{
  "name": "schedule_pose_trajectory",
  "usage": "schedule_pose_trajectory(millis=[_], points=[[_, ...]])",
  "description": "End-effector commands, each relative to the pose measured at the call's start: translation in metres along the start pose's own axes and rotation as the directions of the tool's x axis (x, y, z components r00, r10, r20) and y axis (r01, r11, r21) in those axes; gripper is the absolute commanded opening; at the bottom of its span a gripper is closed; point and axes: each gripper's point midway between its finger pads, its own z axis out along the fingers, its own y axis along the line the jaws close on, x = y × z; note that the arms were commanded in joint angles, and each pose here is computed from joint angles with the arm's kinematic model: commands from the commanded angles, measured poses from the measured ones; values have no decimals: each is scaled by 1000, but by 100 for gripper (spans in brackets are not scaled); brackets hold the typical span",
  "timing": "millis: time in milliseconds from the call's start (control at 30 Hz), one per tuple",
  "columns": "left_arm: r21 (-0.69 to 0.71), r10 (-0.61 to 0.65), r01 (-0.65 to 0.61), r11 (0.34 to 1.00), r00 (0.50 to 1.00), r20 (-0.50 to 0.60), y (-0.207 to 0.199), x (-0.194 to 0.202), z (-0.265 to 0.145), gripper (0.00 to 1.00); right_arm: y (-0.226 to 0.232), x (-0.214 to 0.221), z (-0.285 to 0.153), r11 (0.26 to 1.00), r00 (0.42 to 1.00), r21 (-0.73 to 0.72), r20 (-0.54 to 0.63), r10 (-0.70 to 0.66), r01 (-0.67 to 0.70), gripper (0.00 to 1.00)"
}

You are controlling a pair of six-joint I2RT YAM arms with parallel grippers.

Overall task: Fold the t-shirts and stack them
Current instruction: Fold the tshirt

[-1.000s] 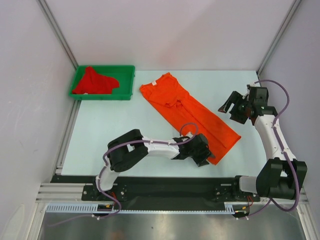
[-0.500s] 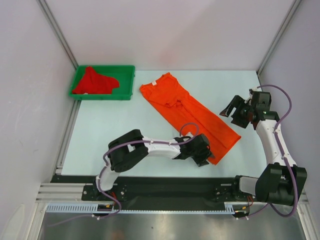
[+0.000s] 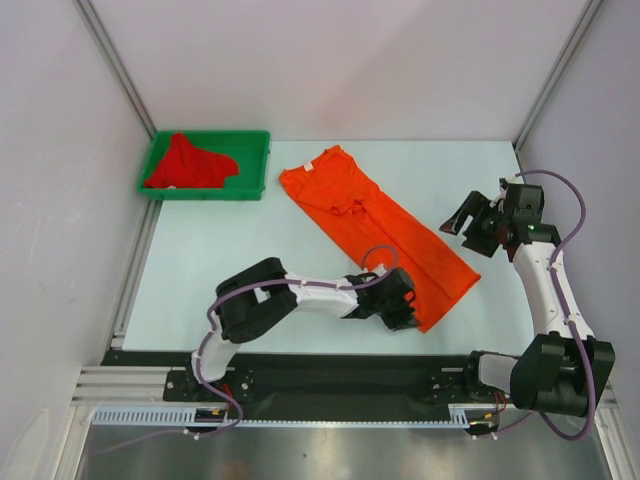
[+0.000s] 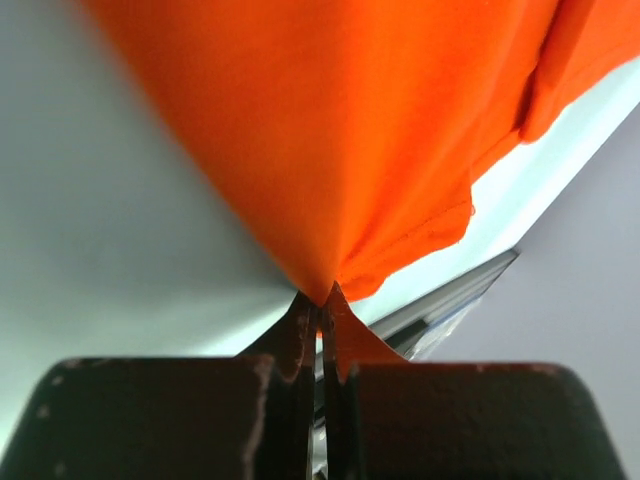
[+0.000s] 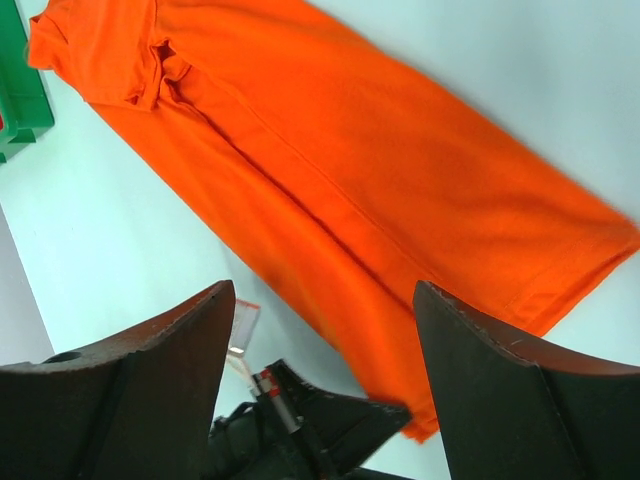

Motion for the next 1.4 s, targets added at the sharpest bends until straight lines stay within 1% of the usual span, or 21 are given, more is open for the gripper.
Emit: schedule_pose_trajectory(millis=[0,33,67,200,333,433,567,600,667,700,767,867,900,933,967,1067,1100,1133,1200,1233,1367], points=[[-81,101,-102,991,995,-17,42,-11,-33,0,3,-6,2,1000,1000,-17,7,-18,18,78],[-86,130,-131,988,991,-15,49,-16,-40,0,4,-6,5,1000,1000,-23,5,-16,16,77],[-140,127,-127,982,992,-11,74,-28,-45,0,4,-3,9,1000,1000,-24,-5,-12,12,77],[-163,199,-201,966,980,-27,103,-45,-70,0,12,6,26,999,998,-27,-45,-36,35,77],[-171,296,-307,936,951,-87,132,-51,-98,0,36,18,46,996,995,-59,-76,-69,64,77],[-195,351,-358,913,934,-70,159,-64,-125,0,60,35,65,991,986,-89,-119,-114,104,77],[-233,359,-352,907,933,-16,197,-83,-160,0,89,63,98,982,968,-124,-191,-162,140,77],[-196,370,-360,912,929,17,191,-86,-170,0,93,67,105,981,965,-126,-201,-169,146,76],[-230,345,-331,915,939,19,215,-90,-180,0,113,62,115,975,962,-153,-195,-190,161,76],[-208,341,-328,922,939,32,215,-90,-188,0,116,72,129,974,951,-148,-232,-205,174,76],[-221,329,-313,923,943,38,233,-92,-196,0,140,61,138,965,952,-178,-207,-227,191,76],[-199,320,-303,932,945,62,242,-93,-205,2,152,65,165,957,939,-192,-228,-257,215,76],[-184,325,-309,933,944,62,240,-93,-208,10,168,50,168,948,942,-218,-193,-273,231,76],[-163,353,-338,927,933,72,236,-94,-212,16,164,52,187,950,937,-206,-213,-276,233,76],[-145,368,-353,924,926,85,231,-96,-215,27,181,35,190,940,942,-235,-168,-292,249,76],[-109,416,-404,908,901,126,215,-100,-225,44,176,26,226,942,938,-214,-181,-296,257,77],[-106,440,-428,897,888,131,213,-102,-227,54,189,6,229,939,947,-229,-137,-290,255,77],[-98,447,-437,894,885,130,211,-101,-229,58,176,5,249,952,952,-204,-156,-263,229,76],[-82,478,-471,878,869,127,206,-100,-231,65,176,-11,262,956,963,-205,-129,-237,208,77],[-72,486,-480,874,866,121,205,-99,-231,67,183,-22,267,952,967,-227,-102,-234,206,77],[13,534,-542,841,832,151,187,-95,-239,72,171,-31,307,955,968,-216,-97,-230,205,76]])
